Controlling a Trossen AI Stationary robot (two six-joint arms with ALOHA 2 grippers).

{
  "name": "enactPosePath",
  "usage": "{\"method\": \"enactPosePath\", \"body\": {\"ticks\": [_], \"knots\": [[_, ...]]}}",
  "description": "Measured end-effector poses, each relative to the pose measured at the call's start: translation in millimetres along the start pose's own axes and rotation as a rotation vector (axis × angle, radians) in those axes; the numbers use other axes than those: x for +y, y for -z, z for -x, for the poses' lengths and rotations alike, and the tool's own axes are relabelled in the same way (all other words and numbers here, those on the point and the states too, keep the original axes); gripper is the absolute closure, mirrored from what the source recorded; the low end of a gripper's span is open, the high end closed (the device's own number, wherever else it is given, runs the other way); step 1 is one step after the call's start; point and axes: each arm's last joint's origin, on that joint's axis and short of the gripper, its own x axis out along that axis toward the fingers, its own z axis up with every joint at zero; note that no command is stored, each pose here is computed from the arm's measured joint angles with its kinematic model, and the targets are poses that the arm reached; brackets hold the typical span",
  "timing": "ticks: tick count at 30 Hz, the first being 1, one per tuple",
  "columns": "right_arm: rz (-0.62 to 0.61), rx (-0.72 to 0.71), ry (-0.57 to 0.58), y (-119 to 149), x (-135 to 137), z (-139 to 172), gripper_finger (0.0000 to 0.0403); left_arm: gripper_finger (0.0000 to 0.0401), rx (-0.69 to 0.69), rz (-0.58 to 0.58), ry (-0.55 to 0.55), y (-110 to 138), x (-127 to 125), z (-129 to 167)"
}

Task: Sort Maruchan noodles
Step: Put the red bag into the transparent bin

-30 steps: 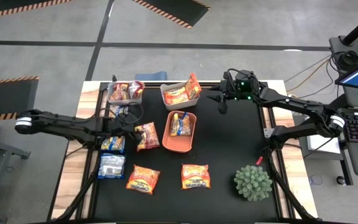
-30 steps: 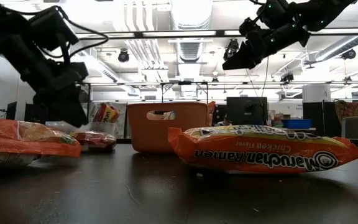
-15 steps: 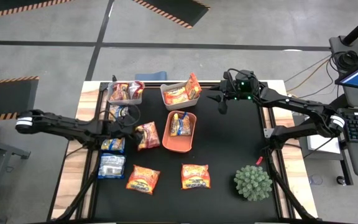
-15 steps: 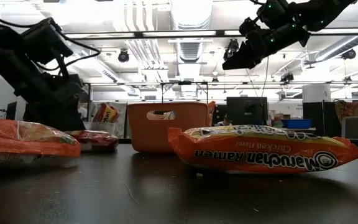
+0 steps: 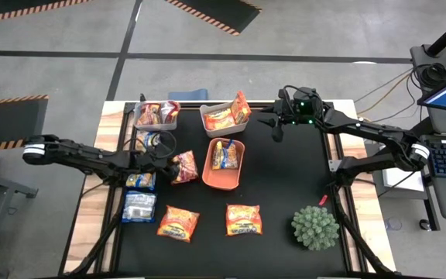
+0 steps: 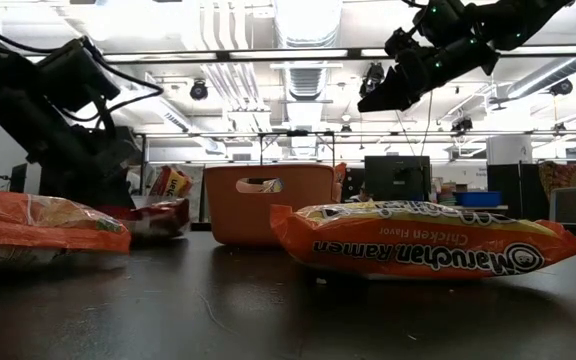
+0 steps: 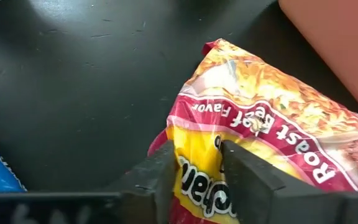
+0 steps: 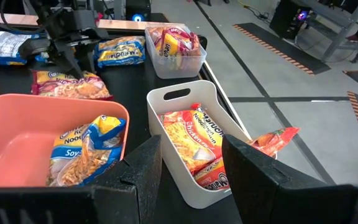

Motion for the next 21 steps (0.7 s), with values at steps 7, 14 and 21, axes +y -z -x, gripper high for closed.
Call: {"method": "enactPosePath", "body": {"ticks": [7,14,21], "knots": [[0.0,0.0,0.0,0.0,0.0,0.0,0.0245,0.0376,-0.005,-0.041,0.013,-1.7,-1.6,0.4],[-0.006,0.0,0.0,0.0,0.0,0.0,0.0245,0.0399,-0.03,-0.13,0.053,-15.1,-14.3,6.7],[-0.022,0.005,-0.001,0.5,0.1,0.0,0.0245,0.0401,-0.121,-0.216,0.054,-46.2,-31.2,26.3]]}}
